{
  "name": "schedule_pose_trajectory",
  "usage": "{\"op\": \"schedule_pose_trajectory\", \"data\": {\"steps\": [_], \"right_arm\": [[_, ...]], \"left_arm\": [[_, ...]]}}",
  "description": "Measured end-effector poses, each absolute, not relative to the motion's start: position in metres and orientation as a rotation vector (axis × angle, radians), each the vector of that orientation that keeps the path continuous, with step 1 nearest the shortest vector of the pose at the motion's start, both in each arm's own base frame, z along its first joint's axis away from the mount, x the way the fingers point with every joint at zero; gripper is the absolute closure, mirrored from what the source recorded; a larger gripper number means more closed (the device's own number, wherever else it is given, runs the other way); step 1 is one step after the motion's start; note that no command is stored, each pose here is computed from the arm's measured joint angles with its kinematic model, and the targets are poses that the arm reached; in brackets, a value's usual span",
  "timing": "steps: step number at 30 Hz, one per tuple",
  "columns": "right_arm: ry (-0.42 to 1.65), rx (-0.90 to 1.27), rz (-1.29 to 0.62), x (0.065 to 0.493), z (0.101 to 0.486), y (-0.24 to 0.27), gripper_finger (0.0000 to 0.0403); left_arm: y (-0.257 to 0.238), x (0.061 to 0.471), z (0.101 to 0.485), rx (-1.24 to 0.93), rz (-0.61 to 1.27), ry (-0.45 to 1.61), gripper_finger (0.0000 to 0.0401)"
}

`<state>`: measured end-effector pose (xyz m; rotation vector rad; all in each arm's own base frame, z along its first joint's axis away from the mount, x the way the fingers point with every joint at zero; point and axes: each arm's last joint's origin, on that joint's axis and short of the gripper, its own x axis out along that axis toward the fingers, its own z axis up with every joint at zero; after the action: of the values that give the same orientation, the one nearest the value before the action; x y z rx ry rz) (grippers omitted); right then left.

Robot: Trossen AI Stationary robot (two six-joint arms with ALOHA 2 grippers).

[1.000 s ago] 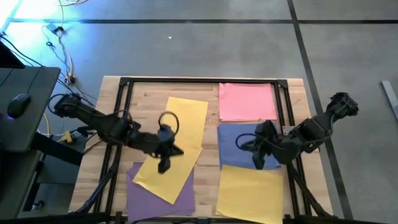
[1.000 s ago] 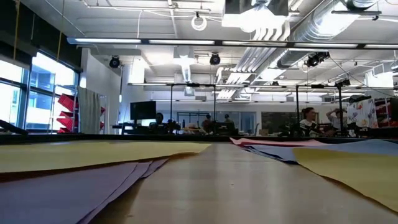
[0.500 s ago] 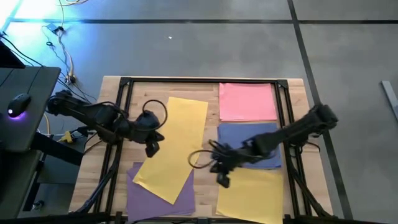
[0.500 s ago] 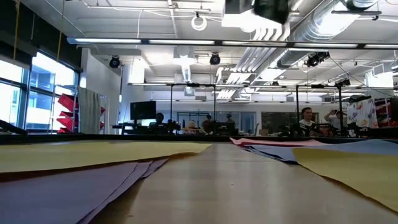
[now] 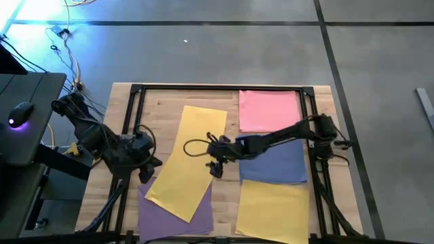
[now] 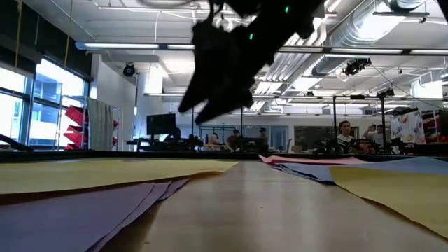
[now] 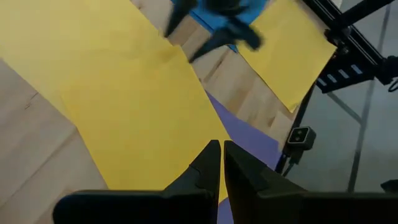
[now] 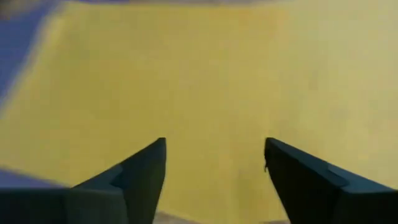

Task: Organize paper
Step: Stack the yellow paper on the bottom right of the table

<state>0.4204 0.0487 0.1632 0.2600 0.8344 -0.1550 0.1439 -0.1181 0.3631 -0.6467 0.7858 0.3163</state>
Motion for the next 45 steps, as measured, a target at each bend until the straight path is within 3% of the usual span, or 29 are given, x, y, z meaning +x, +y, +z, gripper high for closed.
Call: {"op": "schedule_pose_trajectory", "data": {"steps": [7,12,15,21,27,36,40,45], "right_arm": [[0.818,0.060,-0.051,0.434,0.124,0.059,0.0151],[0.846,0.088,-0.050,0.439,0.093,0.061,0.0180],[0.862,0.099,-0.104,0.439,0.085,0.062,0.0233],[0.869,0.081,-0.140,0.434,0.090,0.072,0.0386],[0.862,0.158,-0.200,0.423,0.118,0.083,0.0401],[0.652,0.393,-0.332,0.399,0.204,0.103,0.0403],[0.661,0.656,-0.458,0.363,0.239,0.121,0.0403],[0.729,1.061,-0.748,0.299,0.254,0.159,0.0403]], "left_arm": [[-0.125,0.140,0.354,-0.623,0.399,0.822,0.0401],[-0.128,0.138,0.352,-0.643,0.400,0.836,0.0401],[-0.128,0.137,0.352,-0.652,0.410,0.840,0.0401],[-0.128,0.137,0.352,-0.653,0.416,0.835,0.0401],[-0.124,0.135,0.355,-0.654,0.423,0.792,0.0401],[-0.116,0.131,0.359,-0.611,0.470,0.687,0.0401],[-0.115,0.132,0.360,-0.582,0.479,0.660,0.0401],[-0.114,0.132,0.361,-0.512,0.490,0.601,0.0401]]}}
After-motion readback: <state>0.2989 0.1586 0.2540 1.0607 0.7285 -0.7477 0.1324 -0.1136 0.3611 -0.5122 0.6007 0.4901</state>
